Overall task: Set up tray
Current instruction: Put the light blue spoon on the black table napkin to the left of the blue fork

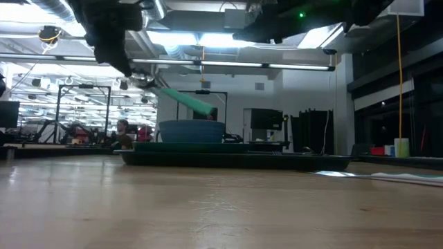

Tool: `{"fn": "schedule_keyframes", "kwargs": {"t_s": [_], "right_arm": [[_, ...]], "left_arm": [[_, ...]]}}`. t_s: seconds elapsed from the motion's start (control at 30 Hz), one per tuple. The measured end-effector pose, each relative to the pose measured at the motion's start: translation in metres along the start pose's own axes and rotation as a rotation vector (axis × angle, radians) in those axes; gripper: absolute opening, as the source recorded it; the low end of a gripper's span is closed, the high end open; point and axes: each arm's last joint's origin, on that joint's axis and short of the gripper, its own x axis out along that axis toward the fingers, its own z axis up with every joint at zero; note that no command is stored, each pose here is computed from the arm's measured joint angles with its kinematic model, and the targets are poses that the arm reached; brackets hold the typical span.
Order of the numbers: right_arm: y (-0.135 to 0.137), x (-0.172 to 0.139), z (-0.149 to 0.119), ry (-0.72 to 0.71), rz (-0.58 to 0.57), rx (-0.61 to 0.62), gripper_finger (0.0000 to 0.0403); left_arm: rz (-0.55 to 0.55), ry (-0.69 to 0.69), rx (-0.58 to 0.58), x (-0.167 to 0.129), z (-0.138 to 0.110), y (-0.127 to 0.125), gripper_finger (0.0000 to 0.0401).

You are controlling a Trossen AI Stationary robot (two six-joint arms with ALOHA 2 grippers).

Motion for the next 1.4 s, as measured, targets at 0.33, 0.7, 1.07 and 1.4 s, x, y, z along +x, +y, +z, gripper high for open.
{"fn": "schedule_keyframes", "kwargs": {"t_s": [0.33, 0.7, 1.07, 1.4], "right_arm": [[0.000, 0.000, 0.000, 0.001, 0.001, 0.000, 0.0028], [0.001, 0.000, 0.000, -0.011, 0.047, 0.076, 0.0028], [0.004, 0.000, 0.001, -0.027, 0.124, 0.099, 0.0028], [0.005, 0.000, -0.002, 0.000, 0.133, 0.098, 0.0028]], "left_arm": [[-0.006, -0.095, -0.007, -0.002, 0.008, -0.001, 0.0002], [-0.015, -0.124, -0.018, -0.003, 0.011, -0.002, 0.0002], [0.029, -0.126, -0.021, 0.002, 0.013, -0.002, 0.0002], [0.039, -0.089, -0.017, 0.012, 0.014, -0.003, 0.0002]]}}
